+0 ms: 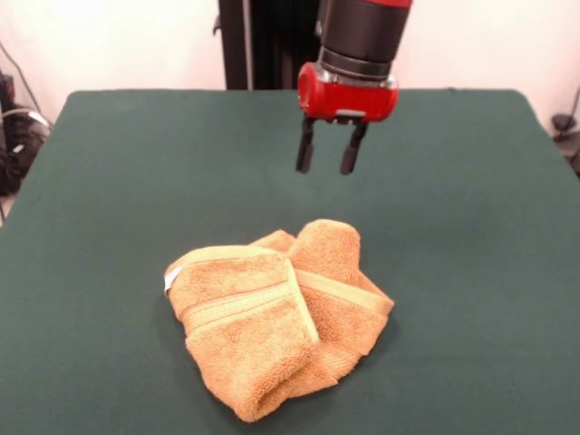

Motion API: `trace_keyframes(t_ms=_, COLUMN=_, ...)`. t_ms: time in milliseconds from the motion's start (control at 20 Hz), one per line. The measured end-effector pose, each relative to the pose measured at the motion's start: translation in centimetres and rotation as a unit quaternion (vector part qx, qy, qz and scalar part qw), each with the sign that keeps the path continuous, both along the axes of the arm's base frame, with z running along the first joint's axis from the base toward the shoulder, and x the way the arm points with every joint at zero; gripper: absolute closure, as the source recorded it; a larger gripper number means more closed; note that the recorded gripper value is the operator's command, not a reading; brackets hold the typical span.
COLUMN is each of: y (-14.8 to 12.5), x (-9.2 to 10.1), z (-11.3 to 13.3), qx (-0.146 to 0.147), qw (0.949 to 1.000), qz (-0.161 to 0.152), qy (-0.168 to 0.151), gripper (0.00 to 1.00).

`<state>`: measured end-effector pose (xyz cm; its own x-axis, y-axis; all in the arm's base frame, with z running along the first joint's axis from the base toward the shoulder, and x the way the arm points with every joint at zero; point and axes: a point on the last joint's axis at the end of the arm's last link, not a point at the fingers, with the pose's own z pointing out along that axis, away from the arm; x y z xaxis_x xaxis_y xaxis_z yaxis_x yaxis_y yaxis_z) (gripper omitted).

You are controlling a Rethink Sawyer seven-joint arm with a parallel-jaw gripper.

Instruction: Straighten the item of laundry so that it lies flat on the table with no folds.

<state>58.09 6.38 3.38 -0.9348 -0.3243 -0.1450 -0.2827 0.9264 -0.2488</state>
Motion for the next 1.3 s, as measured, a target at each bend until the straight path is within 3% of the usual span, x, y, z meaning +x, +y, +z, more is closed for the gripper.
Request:
trace_keyframes(t_ms=350, y=-0.4, x=3.2, z=1.8, qx=-0.039, qw=0.9979, qz=0.034, qy=-0.038, gripper=0.0)
trace_keyframes(t_ms=750, y=-0.2, x=7.3, z=3.1, qx=-0.091, qw=0.9886, qz=0.092, qy=-0.078, gripper=0.0)
trace_keyframes(t_ms=950, y=-0.1, x=10.0, z=3.1, qx=-0.097, qw=0.9851, qz=0.102, qy=-0.099, gripper=0.0)
trace_keyframes(t_ms=1300, y=-0.9, x=12.3, z=1.8, qx=-0.102, qw=0.9835, qz=0.103, qy=-0.108, gripper=0.0)
